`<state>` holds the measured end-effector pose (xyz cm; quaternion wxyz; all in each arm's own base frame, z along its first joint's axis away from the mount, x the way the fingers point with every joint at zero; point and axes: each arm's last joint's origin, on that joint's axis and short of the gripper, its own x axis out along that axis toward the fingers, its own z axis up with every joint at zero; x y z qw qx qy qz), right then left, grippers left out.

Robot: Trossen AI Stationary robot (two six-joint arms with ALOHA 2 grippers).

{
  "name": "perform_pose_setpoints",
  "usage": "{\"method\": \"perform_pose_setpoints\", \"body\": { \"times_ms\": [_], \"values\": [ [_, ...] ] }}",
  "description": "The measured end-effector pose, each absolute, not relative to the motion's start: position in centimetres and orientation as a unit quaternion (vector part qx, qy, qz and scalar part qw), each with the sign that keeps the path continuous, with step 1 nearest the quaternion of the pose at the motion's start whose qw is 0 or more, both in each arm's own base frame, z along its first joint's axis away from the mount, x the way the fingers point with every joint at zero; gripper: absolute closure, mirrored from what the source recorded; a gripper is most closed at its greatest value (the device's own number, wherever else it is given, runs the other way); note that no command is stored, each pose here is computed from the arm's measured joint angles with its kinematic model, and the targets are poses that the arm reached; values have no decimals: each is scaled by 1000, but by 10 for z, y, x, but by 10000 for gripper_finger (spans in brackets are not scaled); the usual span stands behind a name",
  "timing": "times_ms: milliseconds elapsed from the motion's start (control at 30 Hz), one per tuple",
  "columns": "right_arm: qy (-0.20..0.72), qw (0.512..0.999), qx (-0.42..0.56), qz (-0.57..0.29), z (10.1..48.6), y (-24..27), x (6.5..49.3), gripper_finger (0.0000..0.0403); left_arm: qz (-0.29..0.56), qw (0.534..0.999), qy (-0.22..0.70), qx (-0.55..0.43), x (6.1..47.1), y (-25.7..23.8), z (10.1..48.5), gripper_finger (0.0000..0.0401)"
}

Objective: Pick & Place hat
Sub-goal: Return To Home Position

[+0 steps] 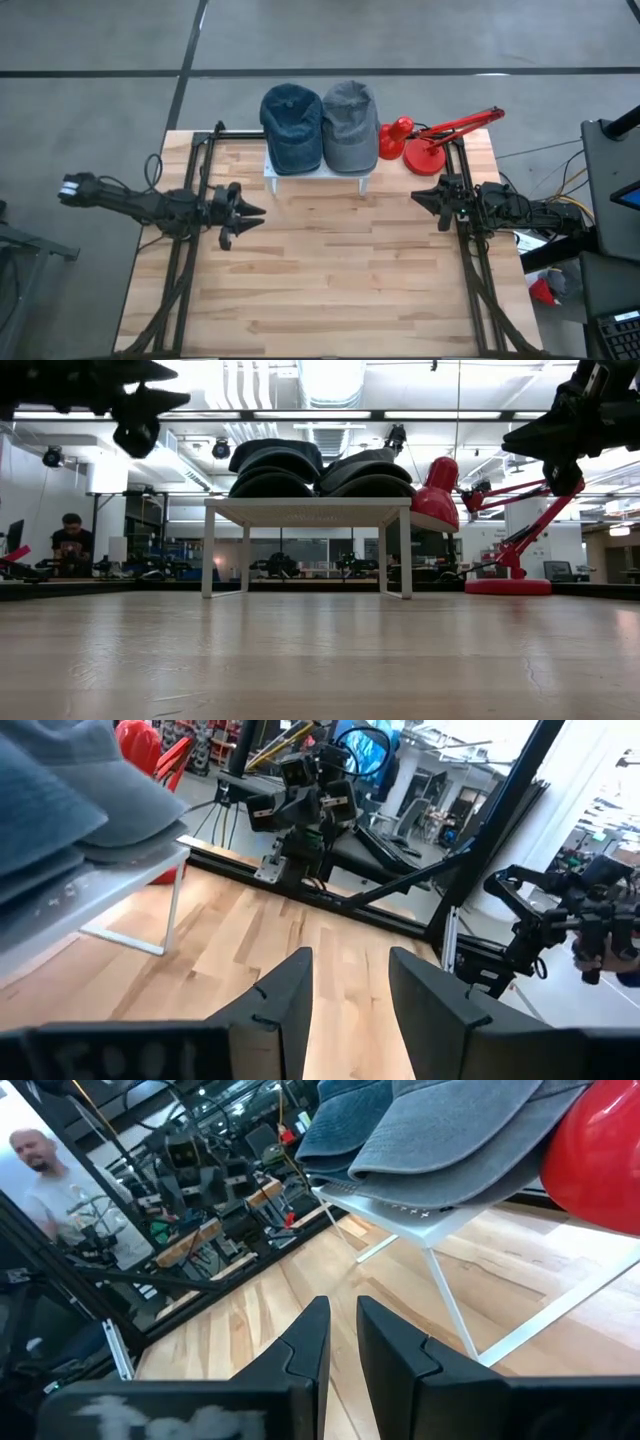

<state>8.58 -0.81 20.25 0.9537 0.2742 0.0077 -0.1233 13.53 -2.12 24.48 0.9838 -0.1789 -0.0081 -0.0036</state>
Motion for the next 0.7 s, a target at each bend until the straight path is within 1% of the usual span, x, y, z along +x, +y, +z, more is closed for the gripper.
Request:
{"method": "perform_pose_setpoints", "body": {
  "times_ms": [233,367,467,567,700],
  "values": [
    [9,959,256,-119,204,-8,85,351,-5,985,-11,-170,123,-19,224,266],
    [-2,965,237,-113,214,-8,82,351,-14,987,-22,-157,115,-18,218,265],
    [-2,973,214,-88,220,-6,81,351,-12,988,-8,-153,108,-16,212,266],
    [0,976,205,-69,222,-5,80,351,-10,989,4,-147,102,-15,208,265],
    [7,978,199,-71,217,-5,82,351,-10,992,0,-123,96,-14,209,266]
  ]
}}
